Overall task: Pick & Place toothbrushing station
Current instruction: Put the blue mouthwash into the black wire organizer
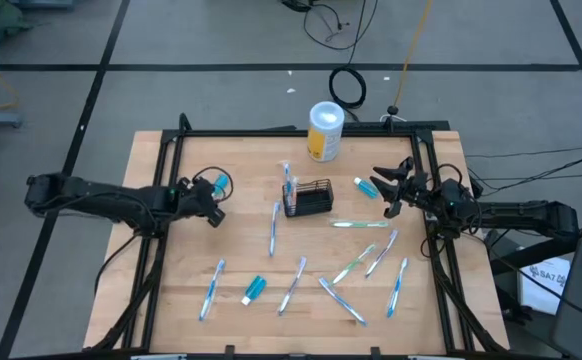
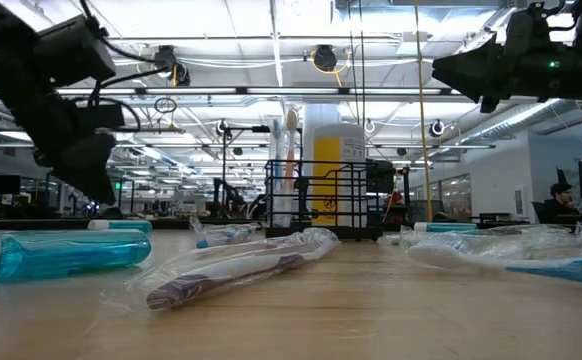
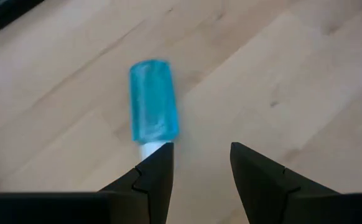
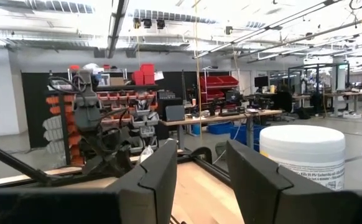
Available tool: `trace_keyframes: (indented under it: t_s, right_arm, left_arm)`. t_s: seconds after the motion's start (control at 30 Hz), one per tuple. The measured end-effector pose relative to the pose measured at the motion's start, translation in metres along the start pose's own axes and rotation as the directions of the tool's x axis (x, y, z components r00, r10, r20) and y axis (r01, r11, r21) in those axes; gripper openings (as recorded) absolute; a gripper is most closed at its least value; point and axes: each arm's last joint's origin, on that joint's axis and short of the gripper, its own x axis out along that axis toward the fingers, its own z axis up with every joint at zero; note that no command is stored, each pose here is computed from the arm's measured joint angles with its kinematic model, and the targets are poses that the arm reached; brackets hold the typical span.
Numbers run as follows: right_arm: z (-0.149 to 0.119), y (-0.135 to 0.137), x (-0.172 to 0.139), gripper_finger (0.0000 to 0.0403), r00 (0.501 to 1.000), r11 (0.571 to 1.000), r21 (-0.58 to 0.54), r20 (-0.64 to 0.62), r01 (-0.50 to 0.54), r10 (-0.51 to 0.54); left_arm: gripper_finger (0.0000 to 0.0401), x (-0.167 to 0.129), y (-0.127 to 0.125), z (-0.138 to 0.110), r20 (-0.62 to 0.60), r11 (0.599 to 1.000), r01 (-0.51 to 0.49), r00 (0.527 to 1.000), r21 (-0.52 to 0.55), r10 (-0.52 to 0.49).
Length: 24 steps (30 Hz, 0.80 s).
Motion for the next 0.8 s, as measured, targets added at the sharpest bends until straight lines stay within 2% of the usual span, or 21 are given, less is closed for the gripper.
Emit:
trace_keyframes:
  t_s: [0.23,0.5,0.67,0.8]
  right_arm:
    - [0.0,0.0,0.0,0.013,1.0,1.0,0.001,-0.003,0.0,0.0]
    - [-0.001,0.0,0.0,0.013,1.0,1.0,0.001,-0.006,0.0,0.0]
    - [-0.001,0.0,0.0,0.013,1.0,1.0,0.001,-0.007,0.0,0.0]
    - [-0.001,0.0,0.0,0.013,1.0,1.0,0.001,-0.007,0.0,0.0]
  left_arm:
    - [0.0166,0.012,0.016,-0.012,-0.003,0.997,-0.053,0.999,-0.048,0.053]
    - [0.0166,0.03,0.025,-0.026,0.062,0.99,-0.047,0.997,-0.132,0.056]
    - [0.0165,0.035,0.027,-0.033,0.076,0.988,-0.034,0.996,-0.149,0.045]
    - [0.0139,0.037,0.027,-0.036,0.065,0.989,-0.017,0.998,-0.148,0.026]
